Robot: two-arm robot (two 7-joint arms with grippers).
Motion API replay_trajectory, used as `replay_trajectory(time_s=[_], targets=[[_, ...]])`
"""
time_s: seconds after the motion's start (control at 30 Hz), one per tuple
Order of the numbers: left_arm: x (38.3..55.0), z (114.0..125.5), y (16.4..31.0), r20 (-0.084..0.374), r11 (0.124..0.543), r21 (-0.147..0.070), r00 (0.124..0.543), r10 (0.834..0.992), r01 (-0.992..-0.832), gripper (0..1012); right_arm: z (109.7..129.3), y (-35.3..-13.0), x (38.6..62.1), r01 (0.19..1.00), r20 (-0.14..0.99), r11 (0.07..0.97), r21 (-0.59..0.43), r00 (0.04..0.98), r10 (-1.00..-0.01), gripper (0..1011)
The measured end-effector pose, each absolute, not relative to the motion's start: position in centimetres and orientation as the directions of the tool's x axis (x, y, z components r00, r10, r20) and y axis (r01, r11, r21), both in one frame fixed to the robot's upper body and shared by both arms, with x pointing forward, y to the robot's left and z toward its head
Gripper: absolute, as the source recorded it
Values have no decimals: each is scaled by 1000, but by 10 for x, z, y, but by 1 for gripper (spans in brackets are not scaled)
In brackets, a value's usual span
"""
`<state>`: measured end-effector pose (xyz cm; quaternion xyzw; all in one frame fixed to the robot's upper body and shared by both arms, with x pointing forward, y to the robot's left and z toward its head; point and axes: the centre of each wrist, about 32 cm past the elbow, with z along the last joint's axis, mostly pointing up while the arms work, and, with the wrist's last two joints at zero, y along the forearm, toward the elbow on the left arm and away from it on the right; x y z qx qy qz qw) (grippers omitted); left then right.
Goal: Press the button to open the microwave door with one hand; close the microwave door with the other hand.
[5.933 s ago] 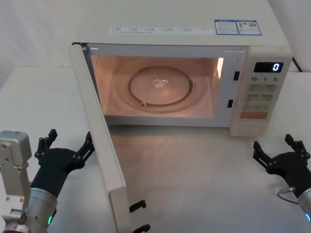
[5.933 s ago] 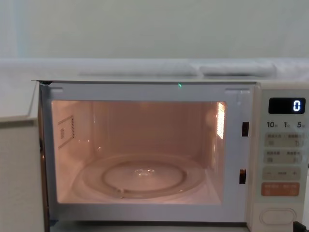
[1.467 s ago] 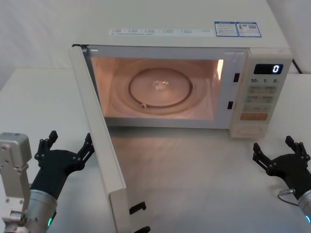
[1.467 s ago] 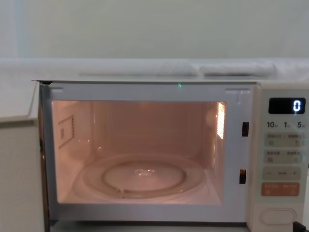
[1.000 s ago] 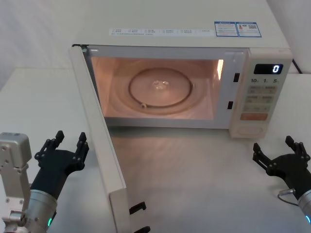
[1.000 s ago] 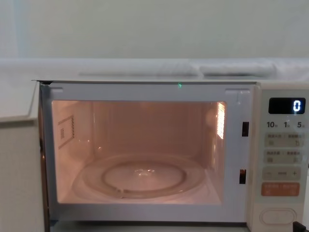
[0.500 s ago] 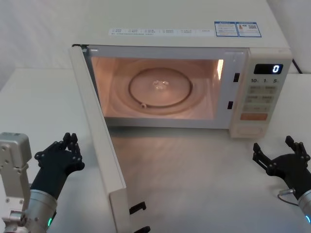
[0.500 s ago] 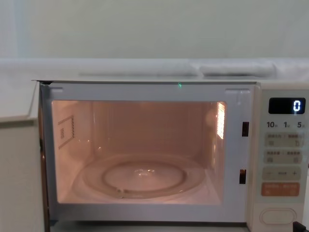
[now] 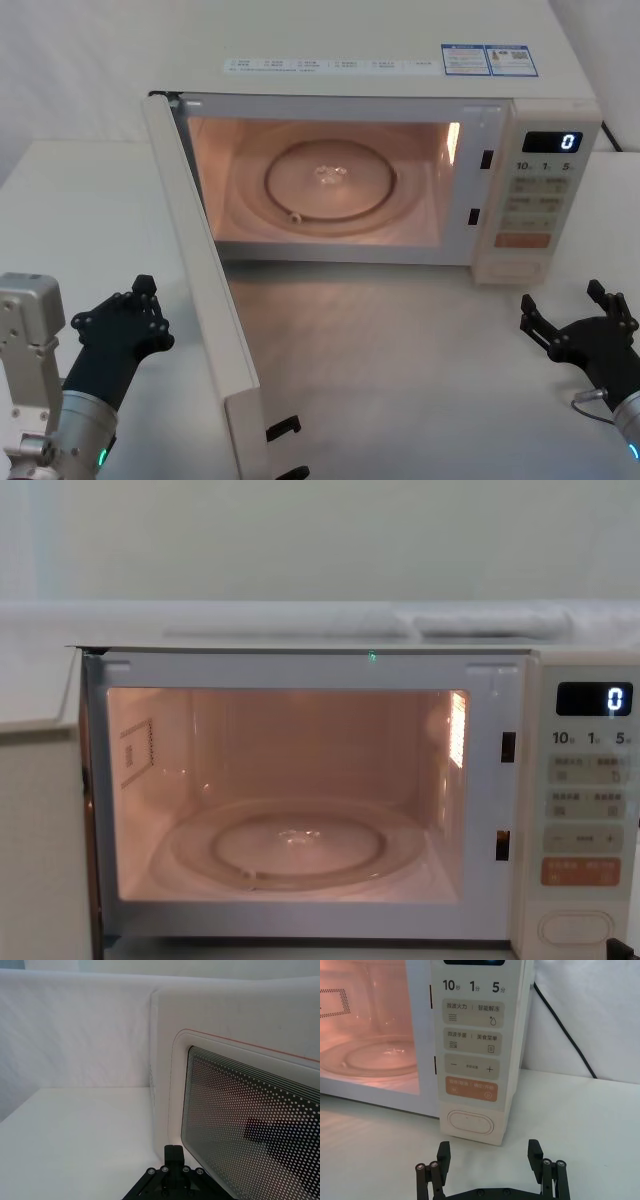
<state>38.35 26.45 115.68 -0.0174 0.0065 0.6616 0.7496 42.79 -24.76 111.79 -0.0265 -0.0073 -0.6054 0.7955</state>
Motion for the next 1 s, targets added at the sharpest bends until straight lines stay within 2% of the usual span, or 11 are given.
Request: replay_trajectory(time_s=[0.47, 0.77, 1.0], targets=[[380, 1169, 275, -23, 150, -34, 151, 988, -988, 0, 1118, -248, 428, 964, 44, 266, -33, 267, -963, 1001], [372, 1189, 292, -37, 216, -50, 217, 975, -975, 0, 1118, -248, 428, 964, 44, 266, -33, 267, -963, 1001], [366, 1207, 308, -62, 272, -74, 277, 959, -959, 0, 1118, -248, 428, 964, 44, 266, -33, 267, -963, 1001]])
